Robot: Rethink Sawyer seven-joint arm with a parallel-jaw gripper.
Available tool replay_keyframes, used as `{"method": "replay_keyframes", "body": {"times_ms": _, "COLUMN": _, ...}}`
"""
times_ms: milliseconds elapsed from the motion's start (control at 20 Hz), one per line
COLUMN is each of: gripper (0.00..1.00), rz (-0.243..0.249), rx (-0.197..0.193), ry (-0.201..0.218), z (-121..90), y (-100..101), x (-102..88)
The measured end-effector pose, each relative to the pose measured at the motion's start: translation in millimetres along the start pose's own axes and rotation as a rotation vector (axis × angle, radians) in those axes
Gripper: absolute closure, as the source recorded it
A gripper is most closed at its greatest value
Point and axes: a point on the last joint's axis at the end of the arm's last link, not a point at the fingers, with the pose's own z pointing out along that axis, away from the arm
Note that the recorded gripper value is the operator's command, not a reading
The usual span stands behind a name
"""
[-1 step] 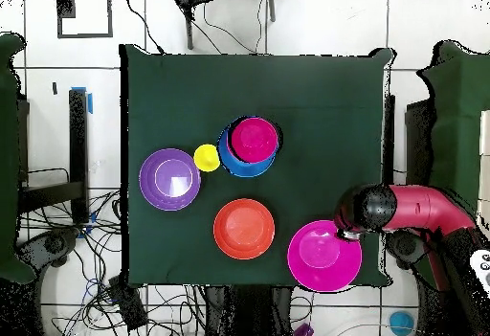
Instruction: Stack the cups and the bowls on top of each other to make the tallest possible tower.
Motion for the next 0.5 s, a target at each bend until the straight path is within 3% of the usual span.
{"method": "replay_keyframes", "body": {"times_ms": 200, "gripper": 0.00, "rz": 0.000, "rx": 0.005, "ry": -0.004, "z": -2.7, "y": 1.9, "x": -1.5}}
{"method": "replay_keyframes", "body": {"times_ms": 500, "gripper": 0.00, "rz": 0.022, "rx": 0.030, "ry": -0.030, "z": -25.1, "y": 10.1, "x": -7.1}}
